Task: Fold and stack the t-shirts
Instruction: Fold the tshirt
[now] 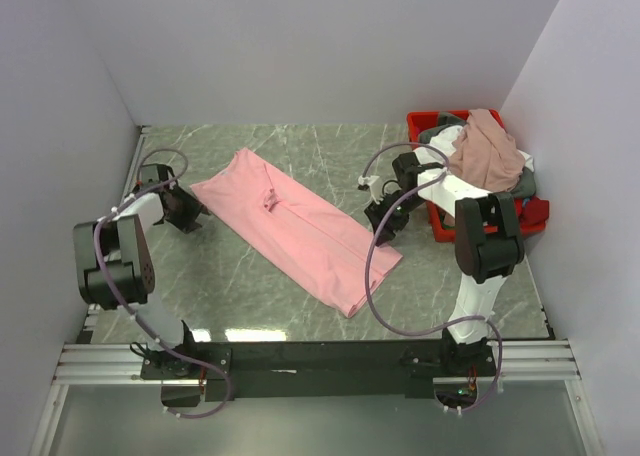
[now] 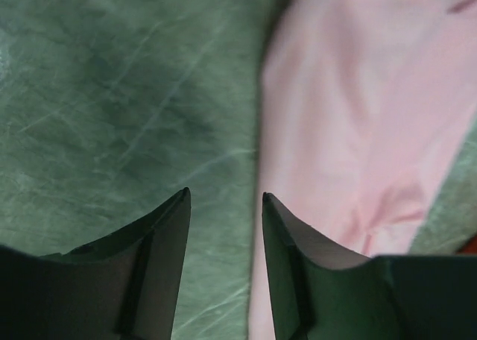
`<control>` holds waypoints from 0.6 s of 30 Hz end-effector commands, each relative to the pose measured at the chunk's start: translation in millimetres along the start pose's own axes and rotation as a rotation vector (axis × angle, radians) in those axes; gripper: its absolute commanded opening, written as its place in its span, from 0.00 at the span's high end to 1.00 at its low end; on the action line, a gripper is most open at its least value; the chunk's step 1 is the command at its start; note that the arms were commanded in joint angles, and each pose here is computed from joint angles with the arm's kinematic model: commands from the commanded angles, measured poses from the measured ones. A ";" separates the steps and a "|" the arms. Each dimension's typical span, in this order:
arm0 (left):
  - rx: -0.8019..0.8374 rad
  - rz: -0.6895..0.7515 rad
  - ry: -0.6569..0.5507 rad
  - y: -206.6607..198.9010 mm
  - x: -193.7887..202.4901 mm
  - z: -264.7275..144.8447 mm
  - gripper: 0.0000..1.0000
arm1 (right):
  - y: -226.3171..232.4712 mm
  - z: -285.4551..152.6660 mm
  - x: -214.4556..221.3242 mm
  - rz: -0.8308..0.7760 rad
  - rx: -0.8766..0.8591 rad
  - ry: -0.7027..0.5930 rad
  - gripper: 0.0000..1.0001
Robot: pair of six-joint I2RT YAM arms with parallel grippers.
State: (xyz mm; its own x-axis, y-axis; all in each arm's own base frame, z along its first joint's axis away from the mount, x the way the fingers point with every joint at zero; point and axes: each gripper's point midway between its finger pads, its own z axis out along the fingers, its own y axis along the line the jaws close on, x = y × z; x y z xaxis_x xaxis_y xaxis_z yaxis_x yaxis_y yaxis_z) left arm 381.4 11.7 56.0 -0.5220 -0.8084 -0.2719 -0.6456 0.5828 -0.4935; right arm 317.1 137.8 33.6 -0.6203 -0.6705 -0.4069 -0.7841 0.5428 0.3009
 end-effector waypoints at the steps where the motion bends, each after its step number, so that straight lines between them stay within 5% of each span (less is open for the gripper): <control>1: 0.027 -0.006 -0.005 -13.9 -14.9 5.4 0.52 | 4.1 -0.6 -6.2 0.020 -0.032 0.011 0.40; 13: -0.088 -0.027 0.060 -17.7 -46.8 71.3 0.57 | 12.4 3.5 -0.3 0.035 -0.078 0.017 0.49; 18: -0.112 0.001 0.113 -20.2 -54.5 97.8 0.78 | 12.3 3.0 -1.7 0.036 -0.082 0.023 0.57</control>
State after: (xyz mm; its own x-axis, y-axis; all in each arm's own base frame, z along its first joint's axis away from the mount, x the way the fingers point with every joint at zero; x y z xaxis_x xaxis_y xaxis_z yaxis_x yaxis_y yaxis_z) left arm 479.6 31.9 24.2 -0.5412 -0.8127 -0.2157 -0.6793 0.5738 -0.4575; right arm 305.7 141.3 25.6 -0.6505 -0.6690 -0.3595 -0.7572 0.5342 0.3759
